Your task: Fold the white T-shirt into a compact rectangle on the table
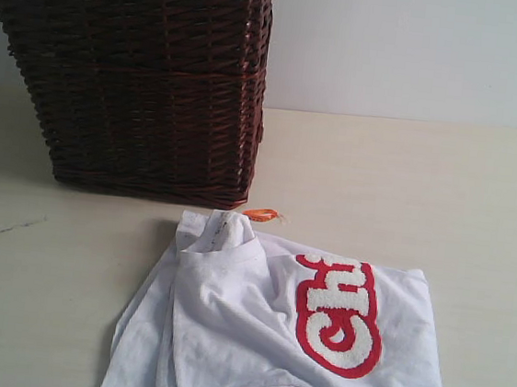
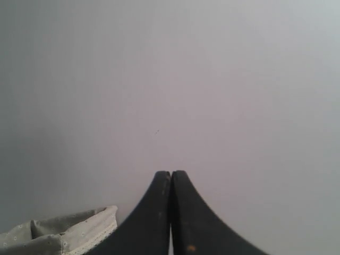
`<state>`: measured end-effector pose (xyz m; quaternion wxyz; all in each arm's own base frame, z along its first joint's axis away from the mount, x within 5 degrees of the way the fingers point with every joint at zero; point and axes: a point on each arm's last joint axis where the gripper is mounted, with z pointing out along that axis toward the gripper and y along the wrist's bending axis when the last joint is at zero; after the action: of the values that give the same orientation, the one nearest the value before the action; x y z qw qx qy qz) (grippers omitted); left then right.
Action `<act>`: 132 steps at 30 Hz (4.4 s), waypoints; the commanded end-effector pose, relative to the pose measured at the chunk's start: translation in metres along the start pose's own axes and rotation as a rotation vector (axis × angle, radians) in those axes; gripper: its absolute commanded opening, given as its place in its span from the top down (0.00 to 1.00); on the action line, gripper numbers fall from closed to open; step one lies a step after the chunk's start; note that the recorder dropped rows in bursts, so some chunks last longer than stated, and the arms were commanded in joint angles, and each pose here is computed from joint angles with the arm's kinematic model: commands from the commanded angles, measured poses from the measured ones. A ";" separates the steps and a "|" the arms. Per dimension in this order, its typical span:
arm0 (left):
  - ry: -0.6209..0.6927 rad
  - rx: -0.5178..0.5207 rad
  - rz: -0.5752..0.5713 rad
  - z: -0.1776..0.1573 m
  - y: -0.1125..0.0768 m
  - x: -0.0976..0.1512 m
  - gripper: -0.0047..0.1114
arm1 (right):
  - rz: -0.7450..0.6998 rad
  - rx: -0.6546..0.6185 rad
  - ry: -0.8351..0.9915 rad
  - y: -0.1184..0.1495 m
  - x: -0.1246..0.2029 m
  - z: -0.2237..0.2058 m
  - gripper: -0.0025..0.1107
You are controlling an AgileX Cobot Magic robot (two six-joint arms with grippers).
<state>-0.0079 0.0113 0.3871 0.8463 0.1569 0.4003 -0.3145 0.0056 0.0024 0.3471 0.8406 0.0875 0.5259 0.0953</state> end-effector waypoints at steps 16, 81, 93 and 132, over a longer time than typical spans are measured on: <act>0.006 0.001 -0.003 -0.001 0.000 0.001 0.96 | -0.140 0.063 -0.141 -0.009 0.009 0.001 0.98; 0.006 0.001 -0.003 -0.001 0.000 0.001 0.96 | -0.376 0.170 0.610 -0.054 0.155 -0.024 0.98; 0.015 0.004 0.001 -0.002 -0.001 0.003 0.96 | -0.372 0.171 0.610 -0.054 0.155 -0.024 0.98; 0.837 -0.671 0.230 -0.081 0.030 0.188 0.96 | -0.372 0.171 0.610 -0.054 0.155 -0.024 0.98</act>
<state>0.0564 -0.0021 0.1995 0.6808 0.0376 0.7315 0.0030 0.0544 -0.0093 0.1906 0.6369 0.0287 0.7664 -0.0785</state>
